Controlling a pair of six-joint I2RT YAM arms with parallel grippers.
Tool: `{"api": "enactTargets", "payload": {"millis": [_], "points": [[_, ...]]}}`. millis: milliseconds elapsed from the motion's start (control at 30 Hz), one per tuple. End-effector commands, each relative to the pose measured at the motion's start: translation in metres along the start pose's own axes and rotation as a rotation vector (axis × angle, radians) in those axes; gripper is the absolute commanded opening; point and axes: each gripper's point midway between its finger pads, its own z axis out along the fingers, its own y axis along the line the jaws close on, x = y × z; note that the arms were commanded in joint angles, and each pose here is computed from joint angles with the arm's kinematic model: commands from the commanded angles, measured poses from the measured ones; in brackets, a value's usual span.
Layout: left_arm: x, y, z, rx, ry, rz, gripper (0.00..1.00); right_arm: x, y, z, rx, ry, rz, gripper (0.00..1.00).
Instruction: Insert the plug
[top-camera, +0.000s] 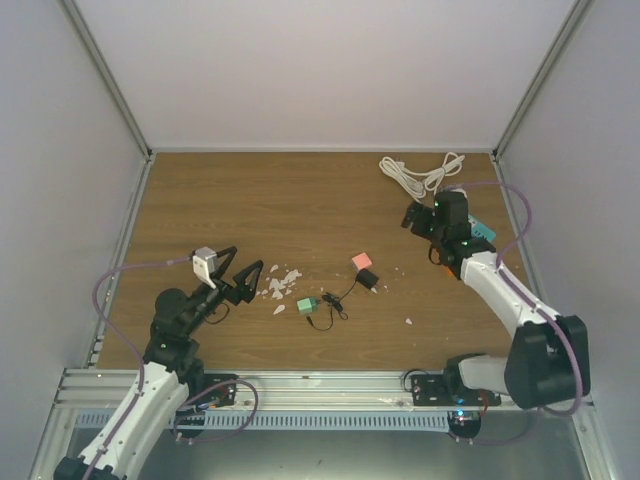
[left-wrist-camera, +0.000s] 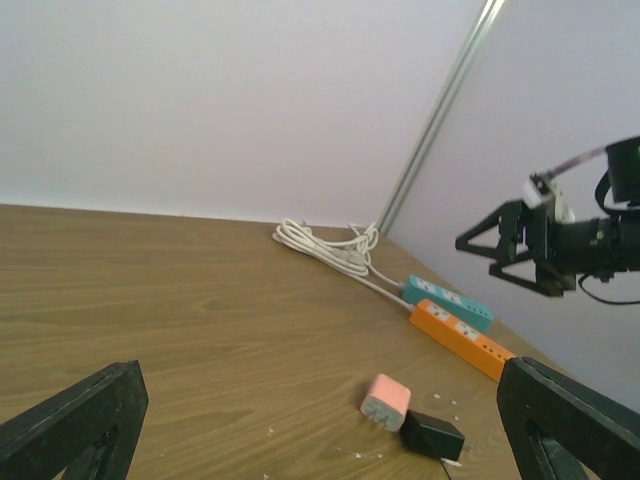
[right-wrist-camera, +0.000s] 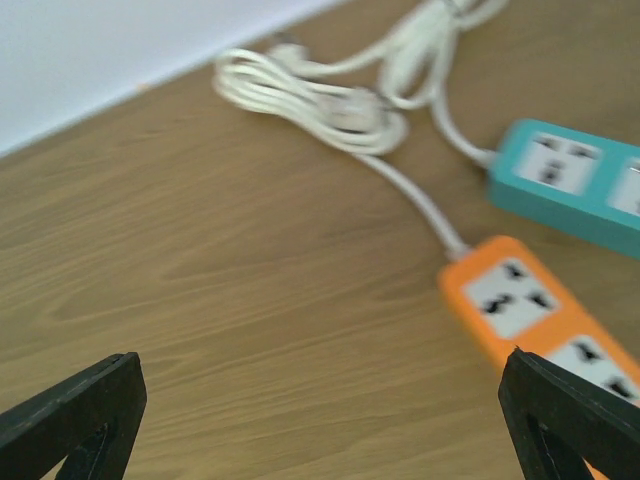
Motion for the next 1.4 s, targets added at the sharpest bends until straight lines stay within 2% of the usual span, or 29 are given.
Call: {"api": "enactTargets", "payload": {"millis": [0,300,600,800,933,1067,1367], "points": [[-0.005,0.008,-0.005,-0.049,-0.052,0.024,0.99,0.017,-0.059,0.017,0.167,0.082,0.077,1.00],[-0.008,0.009,-0.007,-0.064,-0.073,0.031,0.99,0.013,-0.123,0.018,0.513,0.069,0.002,1.00],[-0.008,0.009,-0.007,-0.062,-0.077,0.032,0.99,0.041,-0.118,0.058,0.406,0.212,-0.110,1.00],[-0.008,0.007,-0.008,-0.053,-0.077,0.033,0.99,0.055,-0.122,0.076,0.328,0.269,-0.116,1.00],[-0.009,0.006,-0.010,-0.050,-0.086,0.035,0.99,0.052,-0.149,0.076,0.367,0.263,-0.069,1.00],[-0.009,0.006,-0.011,-0.048,-0.095,0.035,0.99,0.058,-0.156,0.082,0.337,0.276,-0.043,1.00],[-0.008,0.007,-0.012,-0.051,-0.097,0.033,0.99,0.068,-0.143,0.092,0.243,0.298,-0.050,0.97]]}}
